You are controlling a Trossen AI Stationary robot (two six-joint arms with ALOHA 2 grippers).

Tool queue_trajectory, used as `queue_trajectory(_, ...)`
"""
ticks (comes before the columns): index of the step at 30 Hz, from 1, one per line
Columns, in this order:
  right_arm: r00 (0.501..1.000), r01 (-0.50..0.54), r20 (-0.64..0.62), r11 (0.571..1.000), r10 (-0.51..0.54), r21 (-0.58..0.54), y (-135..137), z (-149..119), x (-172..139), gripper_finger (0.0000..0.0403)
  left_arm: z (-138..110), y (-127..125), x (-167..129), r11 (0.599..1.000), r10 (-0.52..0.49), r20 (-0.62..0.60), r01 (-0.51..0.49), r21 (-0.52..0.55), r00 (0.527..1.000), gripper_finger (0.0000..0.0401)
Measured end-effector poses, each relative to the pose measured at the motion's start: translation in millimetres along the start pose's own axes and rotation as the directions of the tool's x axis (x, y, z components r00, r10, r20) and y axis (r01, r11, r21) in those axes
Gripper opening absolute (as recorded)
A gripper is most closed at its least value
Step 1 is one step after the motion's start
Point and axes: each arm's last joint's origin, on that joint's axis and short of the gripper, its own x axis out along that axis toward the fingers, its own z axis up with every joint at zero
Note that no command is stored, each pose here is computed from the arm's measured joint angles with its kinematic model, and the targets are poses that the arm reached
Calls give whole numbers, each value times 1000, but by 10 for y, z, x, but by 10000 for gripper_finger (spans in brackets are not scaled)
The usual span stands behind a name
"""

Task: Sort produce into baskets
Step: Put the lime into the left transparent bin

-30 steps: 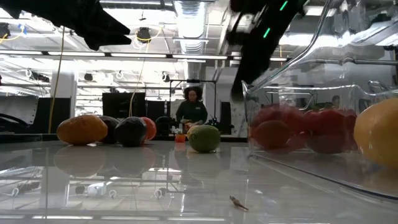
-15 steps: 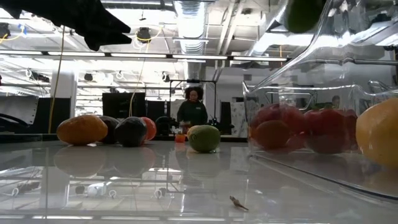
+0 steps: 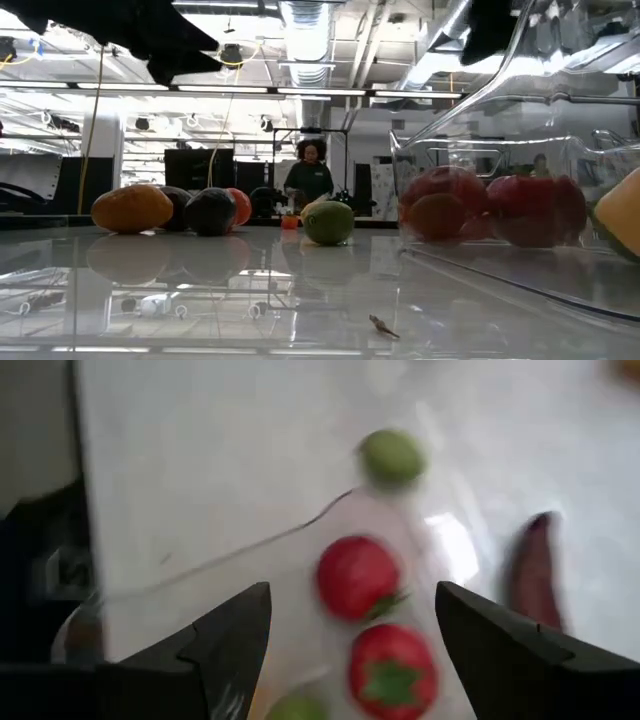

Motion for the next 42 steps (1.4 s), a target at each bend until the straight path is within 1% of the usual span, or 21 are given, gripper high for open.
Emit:
queue_trajectory(2,1000,26,13,1000,-26,7,-90,61,14,310,-43,-50,117,1000,-27,-27,28,7,999,220)
queue_trajectory(4,997,75,31,997,-75,-24,-157,94,21,310,-70,-81,226,999,-47,-40,47,16,998,220)
queue_trajectory(7,969,237,90,967,-229,-93,-224,94,20,310,-41,-132,371,996,-84,-80,84,4,993,220)
queue_trajectory(9,948,304,140,945,-287,-118,-261,75,13,311,-20,-179,470,994,-108,-111,107,-12,988,220)
queue_trajectory(11,943,302,183,945,-276,-127,-312,55,6,311,-33,-239,577,993,-120,-147,120,-9,982,220)
queue_trajectory(15,935,270,274,952,-224,-142,-419,5,-27,311,-69,-415,838,987,-144,-186,155,43,972,220)
queue_trajectory(18,916,265,346,954,-203,-143,-500,-16,-89,311,-200,-547,1022,981,-152,-265,179,78,952,220)
queue_trajectory(19,909,268,364,953,-201,-142,-525,-19,-118,311,-245,-582,1083,982,-140,-287,170,79,948,220)
queue_trajectory(22,875,276,444,952,-193,-131,-561,9,-205,311,-333,-643,1234,992,-98,-315,116,39,944,220)
queue_trajectory(27,826,281,545,944,-146,-173,-564,32,-274,311,-458,-709,1474,997,-74,-332,76,-8,940,221)
queue_trajectory(31,822,295,550,935,-143,-198,-571,15,-236,311,-565,-746,1634,998,-59,-360,51,-34,931,236)
queue_trajectory(33,823,299,549,932,-144,-204,-582,-14,-188,311,-604,-752,1691,999,-40,-374,32,-29,927,251)
queue_trajectory(36,823,306,550,927,-143,-217,-602,-61,-125,311,-590,-782,1774,999,-42,-363,32,-34,931,277)
queue_trajectory(39,817,304,559,928,-139,-214,-605,-59,-143,311,-624,-781,1830,999,-26,-374,18,-26,927,300)
queue_trajectory(42,807,298,576,932,-131,-207,-603,-48,-178,311,-664,-737,1883,1000,8,-381,-16,-18,924,308)
